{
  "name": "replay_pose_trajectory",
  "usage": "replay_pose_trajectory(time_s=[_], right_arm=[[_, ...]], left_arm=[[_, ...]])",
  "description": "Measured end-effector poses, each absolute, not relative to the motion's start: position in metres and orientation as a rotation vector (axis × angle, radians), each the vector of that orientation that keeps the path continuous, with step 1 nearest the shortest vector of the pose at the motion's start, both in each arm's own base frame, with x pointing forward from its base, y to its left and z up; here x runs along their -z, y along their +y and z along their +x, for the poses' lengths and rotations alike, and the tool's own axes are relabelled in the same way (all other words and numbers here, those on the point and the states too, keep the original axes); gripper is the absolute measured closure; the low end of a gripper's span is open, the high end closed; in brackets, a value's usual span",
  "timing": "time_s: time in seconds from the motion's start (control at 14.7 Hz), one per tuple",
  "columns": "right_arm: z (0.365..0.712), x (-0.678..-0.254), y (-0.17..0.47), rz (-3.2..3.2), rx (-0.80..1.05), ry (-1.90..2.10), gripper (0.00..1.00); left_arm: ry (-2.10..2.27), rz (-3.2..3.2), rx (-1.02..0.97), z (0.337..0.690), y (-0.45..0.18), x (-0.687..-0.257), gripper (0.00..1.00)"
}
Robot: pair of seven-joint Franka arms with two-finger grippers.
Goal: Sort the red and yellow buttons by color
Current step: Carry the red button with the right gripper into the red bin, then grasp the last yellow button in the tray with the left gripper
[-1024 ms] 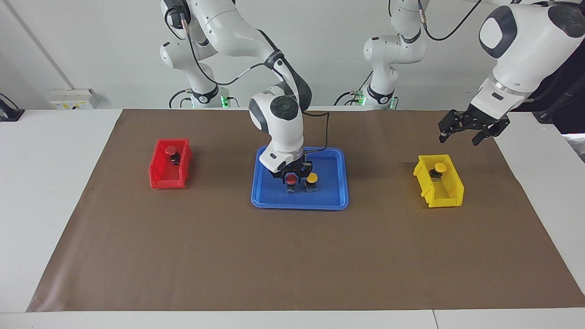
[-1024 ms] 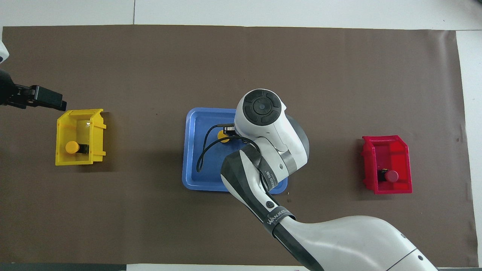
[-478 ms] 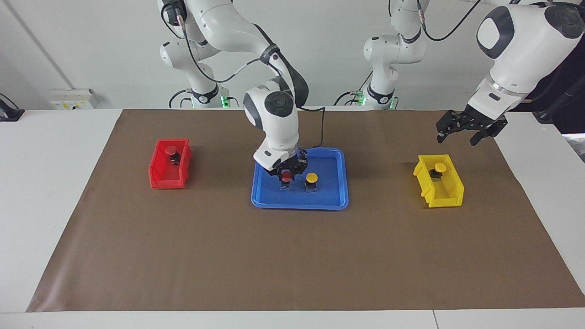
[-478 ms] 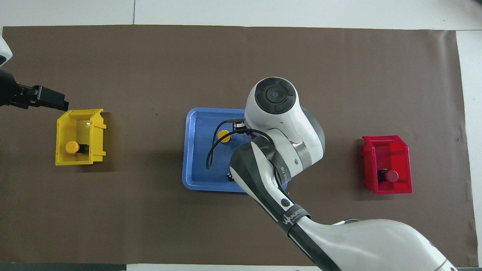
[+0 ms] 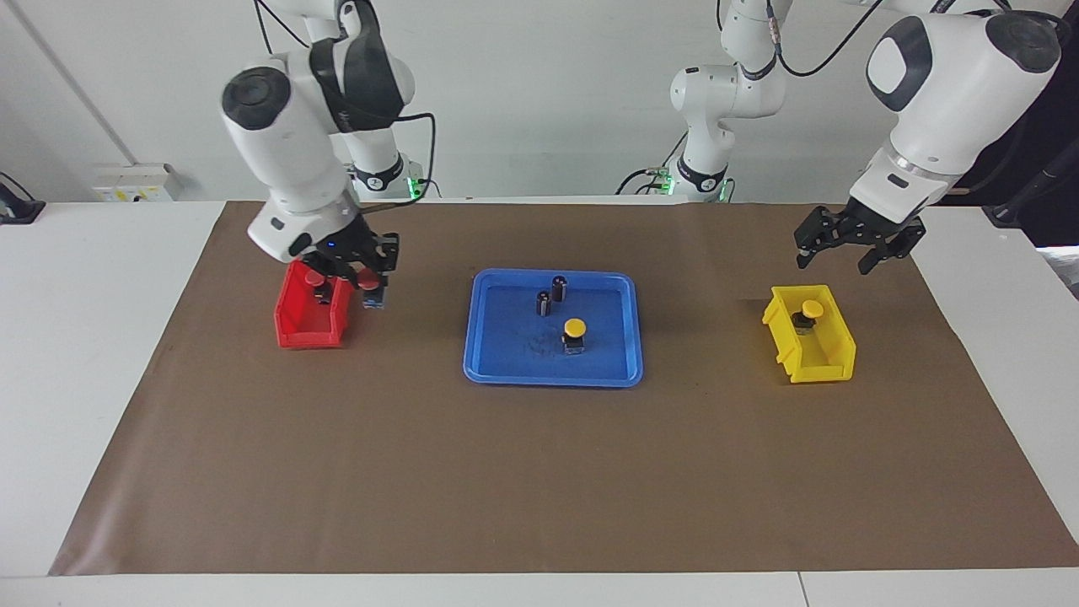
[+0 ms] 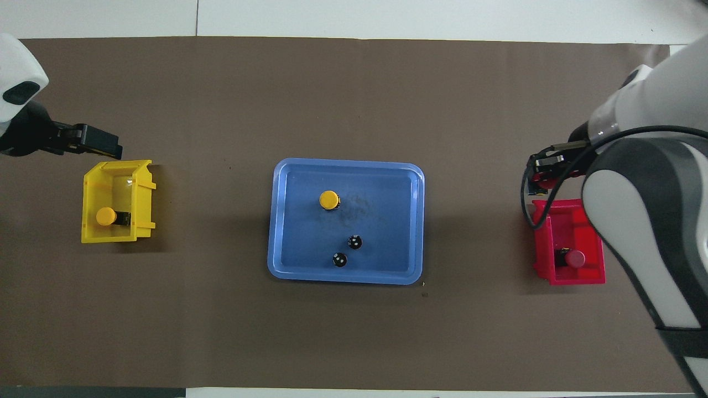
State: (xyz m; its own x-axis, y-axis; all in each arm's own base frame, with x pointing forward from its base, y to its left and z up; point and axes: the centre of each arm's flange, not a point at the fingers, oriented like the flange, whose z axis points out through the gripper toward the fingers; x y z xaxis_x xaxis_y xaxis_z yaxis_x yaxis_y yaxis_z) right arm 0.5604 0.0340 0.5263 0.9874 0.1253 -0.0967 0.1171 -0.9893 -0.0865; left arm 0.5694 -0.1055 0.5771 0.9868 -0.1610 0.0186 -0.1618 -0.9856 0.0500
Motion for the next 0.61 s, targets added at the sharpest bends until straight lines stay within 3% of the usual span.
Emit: replay_pose_trajectory(time_s=[0.27,0.61], right_arm=[[0.535,-0.483,-0.057,-2.976,-0.101,-0.257,0.59],[0.497,-0.426,-0.062,-2.987,-0.021,-0.315,0.59]], left_arm=[[-0.088,3.079,-0.039,0.545,-0.259,-0.528,0.03],[0.002,3.073,-0.042,0.516,-0.375,-0.461,0.06]])
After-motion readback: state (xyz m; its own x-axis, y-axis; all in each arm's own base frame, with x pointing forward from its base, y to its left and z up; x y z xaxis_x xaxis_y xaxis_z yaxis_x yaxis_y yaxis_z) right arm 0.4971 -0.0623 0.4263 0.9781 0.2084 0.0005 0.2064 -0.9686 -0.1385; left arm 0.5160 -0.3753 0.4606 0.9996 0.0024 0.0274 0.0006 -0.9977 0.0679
